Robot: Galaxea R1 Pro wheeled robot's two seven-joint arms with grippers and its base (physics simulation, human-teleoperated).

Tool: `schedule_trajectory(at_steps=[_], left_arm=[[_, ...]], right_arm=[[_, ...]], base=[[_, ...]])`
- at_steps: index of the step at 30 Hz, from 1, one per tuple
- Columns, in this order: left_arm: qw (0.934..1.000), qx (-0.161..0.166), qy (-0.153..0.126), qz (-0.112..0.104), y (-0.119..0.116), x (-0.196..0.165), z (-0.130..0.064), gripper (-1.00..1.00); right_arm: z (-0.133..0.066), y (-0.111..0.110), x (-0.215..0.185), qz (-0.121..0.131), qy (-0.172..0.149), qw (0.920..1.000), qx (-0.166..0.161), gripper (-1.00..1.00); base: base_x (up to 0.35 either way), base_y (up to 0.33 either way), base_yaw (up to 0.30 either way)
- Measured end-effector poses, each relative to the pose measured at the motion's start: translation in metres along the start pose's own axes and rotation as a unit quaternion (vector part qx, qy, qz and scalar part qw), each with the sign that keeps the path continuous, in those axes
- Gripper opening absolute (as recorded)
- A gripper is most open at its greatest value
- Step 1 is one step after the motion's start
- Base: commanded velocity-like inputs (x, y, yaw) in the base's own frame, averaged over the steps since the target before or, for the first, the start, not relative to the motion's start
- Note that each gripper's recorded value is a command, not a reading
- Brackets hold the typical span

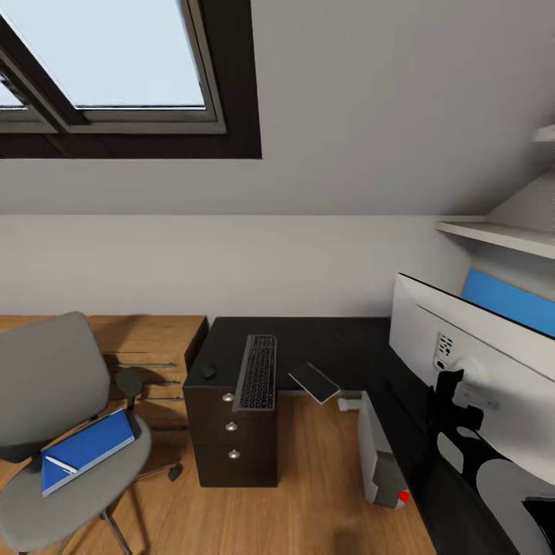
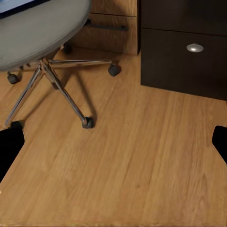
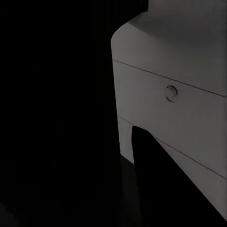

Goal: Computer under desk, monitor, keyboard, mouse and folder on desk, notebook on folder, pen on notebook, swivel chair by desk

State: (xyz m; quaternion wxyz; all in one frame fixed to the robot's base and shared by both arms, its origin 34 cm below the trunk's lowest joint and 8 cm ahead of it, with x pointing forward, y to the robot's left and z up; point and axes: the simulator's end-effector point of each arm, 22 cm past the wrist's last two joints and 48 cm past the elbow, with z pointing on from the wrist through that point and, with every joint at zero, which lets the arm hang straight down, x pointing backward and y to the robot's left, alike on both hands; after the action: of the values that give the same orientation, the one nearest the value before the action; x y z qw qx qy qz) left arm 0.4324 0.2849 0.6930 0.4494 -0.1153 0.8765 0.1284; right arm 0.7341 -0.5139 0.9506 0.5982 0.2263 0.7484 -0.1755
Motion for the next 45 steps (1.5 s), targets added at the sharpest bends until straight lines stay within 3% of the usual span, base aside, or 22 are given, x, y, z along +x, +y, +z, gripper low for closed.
schedule_trajectory(at_steps=[45], left_arm=[[1.0000,0.001,0.000,-0.001,-0.0011,-0.0001,-0.0003,1.00]], right_arm=[[-0.0001,0.0005,0.0000,-0.001,0.000,1.0000,-0.001,-1.00]], base=[[-0.335,0.000,0.000]])
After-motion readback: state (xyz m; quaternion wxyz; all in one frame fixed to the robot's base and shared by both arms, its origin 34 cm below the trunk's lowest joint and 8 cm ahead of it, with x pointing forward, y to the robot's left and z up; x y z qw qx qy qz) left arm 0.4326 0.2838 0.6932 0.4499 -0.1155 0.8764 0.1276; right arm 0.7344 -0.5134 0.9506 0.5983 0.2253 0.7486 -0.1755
